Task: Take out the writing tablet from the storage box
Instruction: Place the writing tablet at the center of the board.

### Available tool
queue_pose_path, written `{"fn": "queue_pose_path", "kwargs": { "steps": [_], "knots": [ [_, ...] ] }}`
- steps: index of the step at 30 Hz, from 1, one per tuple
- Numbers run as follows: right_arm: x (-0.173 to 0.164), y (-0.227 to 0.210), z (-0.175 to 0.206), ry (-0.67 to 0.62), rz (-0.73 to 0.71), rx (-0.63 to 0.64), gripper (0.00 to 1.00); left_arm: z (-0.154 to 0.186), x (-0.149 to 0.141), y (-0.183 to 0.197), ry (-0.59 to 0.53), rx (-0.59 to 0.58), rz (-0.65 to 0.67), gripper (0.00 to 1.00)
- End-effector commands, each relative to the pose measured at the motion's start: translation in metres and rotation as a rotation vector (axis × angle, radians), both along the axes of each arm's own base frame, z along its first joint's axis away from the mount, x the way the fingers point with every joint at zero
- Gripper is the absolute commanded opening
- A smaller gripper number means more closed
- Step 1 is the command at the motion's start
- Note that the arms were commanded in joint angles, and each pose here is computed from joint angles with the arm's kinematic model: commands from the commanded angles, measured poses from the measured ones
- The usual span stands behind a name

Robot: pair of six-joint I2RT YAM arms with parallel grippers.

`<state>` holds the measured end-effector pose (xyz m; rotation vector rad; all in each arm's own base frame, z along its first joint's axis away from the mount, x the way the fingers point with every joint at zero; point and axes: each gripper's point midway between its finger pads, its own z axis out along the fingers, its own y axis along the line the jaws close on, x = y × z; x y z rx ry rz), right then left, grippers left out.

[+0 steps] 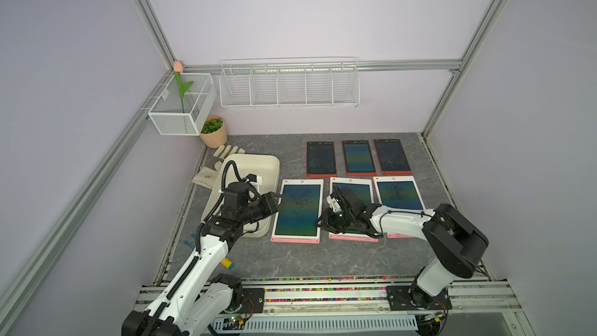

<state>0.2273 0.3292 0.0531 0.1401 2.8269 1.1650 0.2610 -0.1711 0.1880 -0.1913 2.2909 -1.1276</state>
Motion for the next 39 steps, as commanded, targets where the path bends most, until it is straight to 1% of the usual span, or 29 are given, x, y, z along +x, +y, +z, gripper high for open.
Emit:
{"fn": "queue_pose_path", "kwargs": {
  "steps": [1,7,9,16,18,21,23,26,29,31,33,34,35,39],
  "knots": [
    [0.003,0.0,-0.001,0.002,-0.005,-0.041,0.33,0.0,-0.002,0.001,-0.011,-0.005,-0.008,0.52],
    [0.001,-0.01,-0.008,0.016,-0.003,-0.115,0.33,0.001,-0.003,0.001,-0.013,-0.002,-0.011,0.52],
    [0.006,-0.008,0.001,-0.008,0.009,-0.13,0.33,-0.001,-0.004,0.002,-0.01,0.011,-0.012,0.52],
    [0.011,-0.021,0.019,-0.078,0.056,-0.243,0.33,-0.006,-0.002,0.014,-0.012,0.093,0.029,0.52],
    [0.014,-0.029,0.024,-0.104,0.066,-0.3,0.34,-0.005,0.0,0.019,-0.022,0.127,0.046,0.52],
    [0.021,-0.042,0.033,-0.164,0.079,-0.383,0.34,-0.002,0.004,0.029,-0.046,0.185,0.081,0.52],
    [0.025,-0.047,0.043,-0.227,0.092,-0.406,0.35,0.001,0.009,0.037,-0.068,0.233,0.117,0.52],
    [0.03,-0.056,0.063,-0.32,0.106,-0.435,0.39,0.007,0.016,0.055,-0.108,0.321,0.187,0.52],
    [0.037,-0.074,0.088,-0.426,0.092,-0.495,0.41,0.02,0.023,0.072,-0.17,0.398,0.254,0.53],
    [0.041,-0.087,0.104,-0.499,0.075,-0.528,0.49,0.03,0.027,0.084,-0.213,0.446,0.309,0.54],
    [0.045,-0.104,0.125,-0.585,0.04,-0.57,0.52,0.041,0.031,0.094,-0.26,0.485,0.354,0.59],
    [0.046,-0.111,0.133,-0.616,0.025,-0.589,0.58,0.044,0.032,0.099,-0.274,0.499,0.379,0.6],
    [0.049,-0.12,0.141,-0.649,0.0,-0.609,0.63,0.048,0.034,0.104,-0.291,0.513,0.404,0.63],
    [0.057,-0.164,0.169,-0.755,-0.14,-0.708,0.73,0.062,0.038,0.122,-0.358,0.564,0.504,0.71]
  ]
}}
